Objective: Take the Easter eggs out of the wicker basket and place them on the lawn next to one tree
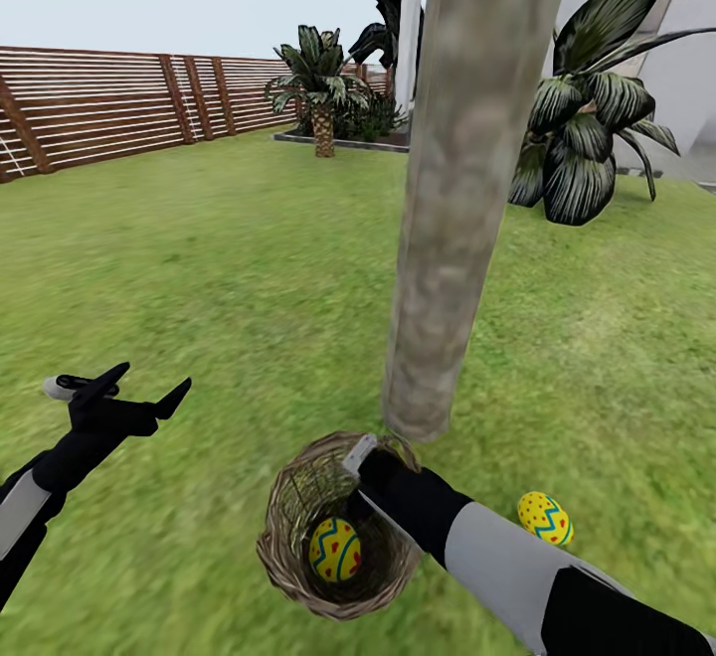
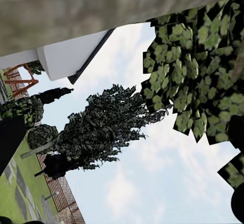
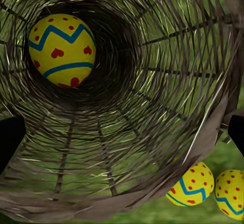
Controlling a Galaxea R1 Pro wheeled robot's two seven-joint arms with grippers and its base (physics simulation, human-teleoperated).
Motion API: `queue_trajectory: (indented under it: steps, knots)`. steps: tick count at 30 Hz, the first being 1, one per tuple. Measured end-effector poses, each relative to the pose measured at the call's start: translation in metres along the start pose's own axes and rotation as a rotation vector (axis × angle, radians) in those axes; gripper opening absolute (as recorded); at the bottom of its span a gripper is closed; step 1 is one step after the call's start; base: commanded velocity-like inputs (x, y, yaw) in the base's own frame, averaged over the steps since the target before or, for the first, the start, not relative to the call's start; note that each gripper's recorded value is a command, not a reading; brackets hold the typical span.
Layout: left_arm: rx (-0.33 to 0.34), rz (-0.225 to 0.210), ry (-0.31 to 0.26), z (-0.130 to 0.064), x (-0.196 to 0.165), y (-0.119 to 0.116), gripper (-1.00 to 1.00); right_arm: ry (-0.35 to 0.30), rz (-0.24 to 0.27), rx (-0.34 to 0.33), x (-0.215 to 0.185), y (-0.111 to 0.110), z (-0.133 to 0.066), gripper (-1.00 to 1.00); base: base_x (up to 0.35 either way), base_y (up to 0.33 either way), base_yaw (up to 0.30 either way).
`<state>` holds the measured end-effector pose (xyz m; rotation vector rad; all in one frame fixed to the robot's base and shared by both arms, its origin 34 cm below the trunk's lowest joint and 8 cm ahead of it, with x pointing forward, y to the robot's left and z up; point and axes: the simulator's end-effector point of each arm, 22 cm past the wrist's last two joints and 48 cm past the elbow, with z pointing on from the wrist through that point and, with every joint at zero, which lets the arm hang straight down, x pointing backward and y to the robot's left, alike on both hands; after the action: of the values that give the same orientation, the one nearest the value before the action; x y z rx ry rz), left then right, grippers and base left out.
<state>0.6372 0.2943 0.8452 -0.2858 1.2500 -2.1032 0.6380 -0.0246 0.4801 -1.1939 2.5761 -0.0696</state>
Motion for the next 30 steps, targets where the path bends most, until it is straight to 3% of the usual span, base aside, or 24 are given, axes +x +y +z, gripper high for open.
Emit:
queue_trajectory:
  steps: [7,14,19,30]
  knots:
    - [0.0,0.0,0.0,-0.009,0.004,0.011,1.0,-0.02,-0.006,-0.014,-0.001,0.008,0.01,1.0,0.0,0.0,0.0]
    - [-0.001,0.001,0.0,-0.018,0.008,0.022,1.0,-0.074,-0.017,-0.114,-0.011,0.036,0.018,1.0,0.0,0.0,0.0]
    - [-0.001,0.001,0.0,-0.025,0.011,0.03,1.0,-0.105,-0.021,-0.117,-0.014,0.041,0.027,1.0,0.0,0.0,0.0]
    - [0.0,0.001,0.001,-0.039,0.019,0.048,1.0,-0.106,-0.021,-0.113,-0.005,0.048,0.048,1.0,0.0,0.0,0.0]
